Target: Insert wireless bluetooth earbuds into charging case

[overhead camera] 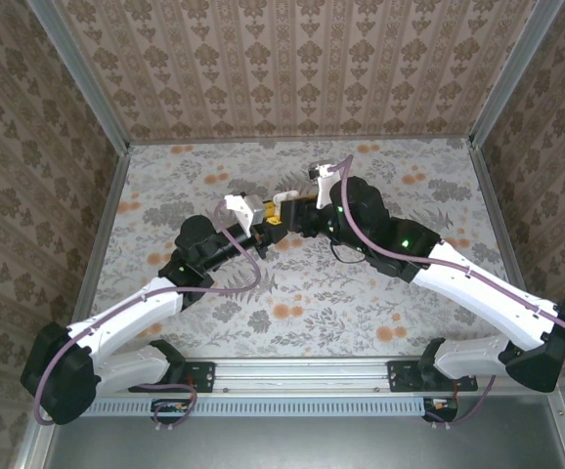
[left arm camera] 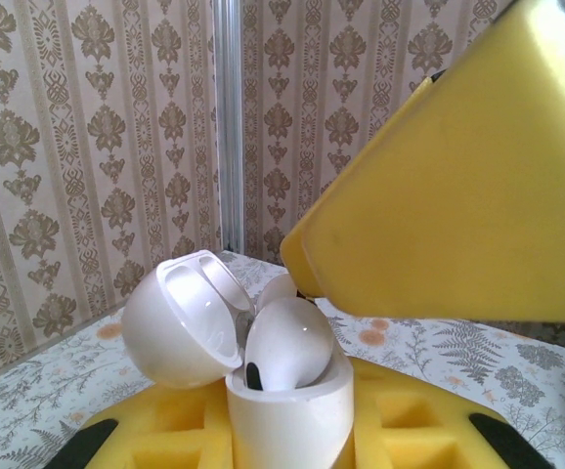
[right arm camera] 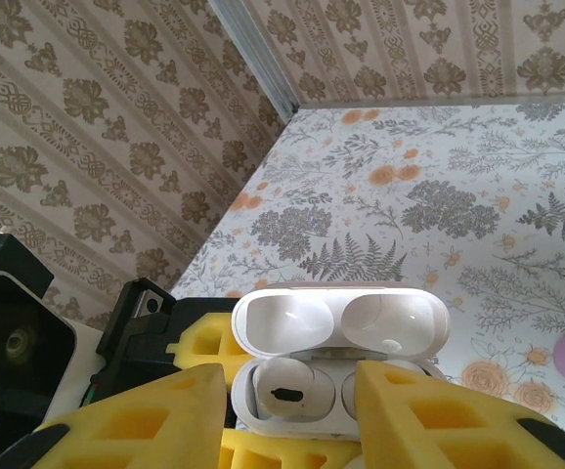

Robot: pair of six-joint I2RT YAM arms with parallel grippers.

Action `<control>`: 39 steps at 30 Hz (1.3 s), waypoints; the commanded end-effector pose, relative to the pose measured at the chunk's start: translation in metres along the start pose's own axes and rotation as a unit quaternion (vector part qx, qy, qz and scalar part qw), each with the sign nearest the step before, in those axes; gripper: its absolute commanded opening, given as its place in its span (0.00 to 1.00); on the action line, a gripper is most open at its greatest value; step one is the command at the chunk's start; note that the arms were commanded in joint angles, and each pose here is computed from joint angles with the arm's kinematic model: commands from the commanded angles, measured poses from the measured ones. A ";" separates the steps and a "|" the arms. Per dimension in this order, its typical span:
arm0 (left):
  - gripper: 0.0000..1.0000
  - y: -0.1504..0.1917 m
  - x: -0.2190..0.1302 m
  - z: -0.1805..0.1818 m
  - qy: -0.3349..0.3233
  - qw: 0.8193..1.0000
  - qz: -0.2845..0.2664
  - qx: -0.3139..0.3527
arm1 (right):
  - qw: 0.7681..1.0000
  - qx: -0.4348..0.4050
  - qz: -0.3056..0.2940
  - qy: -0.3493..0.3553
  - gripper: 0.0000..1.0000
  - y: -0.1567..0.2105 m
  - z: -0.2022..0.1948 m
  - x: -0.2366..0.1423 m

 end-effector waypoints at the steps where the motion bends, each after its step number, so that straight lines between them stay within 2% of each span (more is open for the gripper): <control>1: 0.04 -0.017 -0.003 -0.008 0.016 0.999 -0.031 0.011 | 0.999 0.005 -0.043 -0.020 0.43 -0.021 0.007 -0.023; 12: 0.04 -0.016 -0.003 -0.009 0.021 0.999 -0.028 0.022 | 0.997 0.017 -0.077 0.024 0.47 -0.021 -0.020 -0.050; 14: 0.04 -0.016 -0.002 -0.011 0.029 0.999 -0.026 0.027 | 0.996 0.036 -0.073 0.045 0.56 -0.018 -0.035 -0.055; 17: 0.04 -0.015 0.000 -0.013 0.041 0.998 -0.023 0.034 | 0.994 0.069 -0.060 0.055 0.64 -0.013 -0.056 -0.062; 21: 0.04 -0.015 0.002 -0.016 0.055 0.997 -0.020 0.042 | 0.989 0.109 -0.044 0.089 0.72 -0.005 -0.085 -0.072; 24: 0.04 -0.015 0.003 -0.018 0.066 0.997 -0.015 0.046 | 0.985 0.143 -0.024 0.098 0.75 0.001 -0.105 -0.077; 31: 0.04 -0.009 0.009 -0.027 0.111 0.991 0.028 0.063 | 0.969 0.238 0.026 0.060 0.76 0.010 -0.129 -0.068; 36: 0.04 -0.008 0.015 -0.034 0.128 0.988 0.047 0.073 | 0.969 0.246 0.031 0.023 0.75 0.006 -0.127 -0.061; 39: 0.04 -0.004 0.016 -0.041 0.156 0.983 0.061 0.072 | 0.969 0.240 0.044 -0.030 0.75 -0.001 -0.116 -0.054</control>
Point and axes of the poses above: each hand's point on the last joint's axis, 136 mm out from that joint toward the fingers, its own x axis out along the fingers, its own z axis along the line the jaws close on, y = z × x, the point moved 6 cm from there along -x, back along the fingers, and after that the axes turned 9 degrees about -x, right-handed, at the moved point
